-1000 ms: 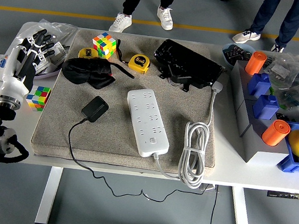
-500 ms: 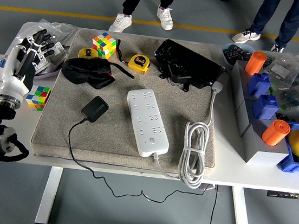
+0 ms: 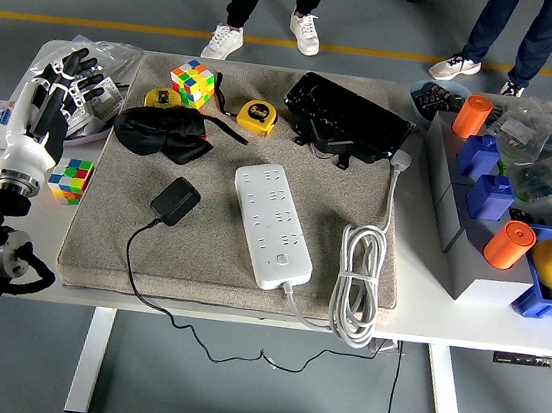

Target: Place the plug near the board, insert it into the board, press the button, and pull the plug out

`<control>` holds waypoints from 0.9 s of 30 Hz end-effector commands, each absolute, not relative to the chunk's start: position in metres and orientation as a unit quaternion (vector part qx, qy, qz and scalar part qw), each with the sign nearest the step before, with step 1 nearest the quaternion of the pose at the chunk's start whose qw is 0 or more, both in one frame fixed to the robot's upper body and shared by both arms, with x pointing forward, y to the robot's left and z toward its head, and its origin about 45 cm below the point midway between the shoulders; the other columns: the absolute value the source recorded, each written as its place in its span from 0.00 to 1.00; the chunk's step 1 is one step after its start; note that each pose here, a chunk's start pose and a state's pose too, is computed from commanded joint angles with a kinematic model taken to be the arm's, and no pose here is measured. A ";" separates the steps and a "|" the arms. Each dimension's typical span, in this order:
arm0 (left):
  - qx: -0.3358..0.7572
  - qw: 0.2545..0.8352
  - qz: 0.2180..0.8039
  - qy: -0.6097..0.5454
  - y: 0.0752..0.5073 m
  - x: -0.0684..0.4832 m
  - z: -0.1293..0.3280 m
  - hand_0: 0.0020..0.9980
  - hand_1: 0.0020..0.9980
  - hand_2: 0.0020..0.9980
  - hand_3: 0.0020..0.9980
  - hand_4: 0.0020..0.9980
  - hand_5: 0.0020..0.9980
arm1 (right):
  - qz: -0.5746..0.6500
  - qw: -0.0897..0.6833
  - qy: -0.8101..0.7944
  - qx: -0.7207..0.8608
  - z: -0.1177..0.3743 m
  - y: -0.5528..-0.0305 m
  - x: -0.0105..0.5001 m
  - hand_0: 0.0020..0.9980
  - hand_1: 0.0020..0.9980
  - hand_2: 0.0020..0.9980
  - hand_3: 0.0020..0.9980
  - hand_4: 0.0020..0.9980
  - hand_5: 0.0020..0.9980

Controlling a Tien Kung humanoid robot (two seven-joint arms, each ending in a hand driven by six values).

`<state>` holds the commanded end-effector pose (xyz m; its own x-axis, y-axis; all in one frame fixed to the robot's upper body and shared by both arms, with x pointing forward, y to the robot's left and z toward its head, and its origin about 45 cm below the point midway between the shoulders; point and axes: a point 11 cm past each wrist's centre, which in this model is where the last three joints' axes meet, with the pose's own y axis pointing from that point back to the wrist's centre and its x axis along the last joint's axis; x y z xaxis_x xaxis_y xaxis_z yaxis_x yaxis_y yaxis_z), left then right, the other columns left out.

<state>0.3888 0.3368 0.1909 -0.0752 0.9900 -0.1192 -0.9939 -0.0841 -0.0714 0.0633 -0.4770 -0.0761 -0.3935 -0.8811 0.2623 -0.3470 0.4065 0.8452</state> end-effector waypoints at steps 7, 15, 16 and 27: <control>-0.068 0.677 0.733 0.015 0.337 0.389 0.191 0.70 0.75 0.80 0.78 1.00 0.72 | -0.363 0.369 -0.751 0.410 -0.077 -0.476 0.064 0.61 0.61 0.57 0.55 0.87 0.32; -0.071 0.680 0.730 0.017 0.335 0.390 0.193 0.70 0.75 0.80 0.78 1.00 0.72 | -0.362 0.370 -0.752 0.408 -0.076 -0.477 0.063 0.61 0.61 0.57 0.55 0.89 0.34; -0.071 0.680 0.729 0.016 0.335 0.390 0.194 0.70 0.75 0.80 0.78 1.00 0.72 | -0.362 0.370 -0.752 0.408 -0.076 -0.477 0.063 0.61 0.61 0.57 0.55 0.89 0.34; -0.069 0.688 0.723 0.010 0.331 0.391 0.197 0.70 0.75 0.80 0.78 1.00 0.73 | -0.363 0.371 -0.750 0.409 -0.077 -0.476 0.063 0.61 0.61 0.57 0.55 0.89 0.35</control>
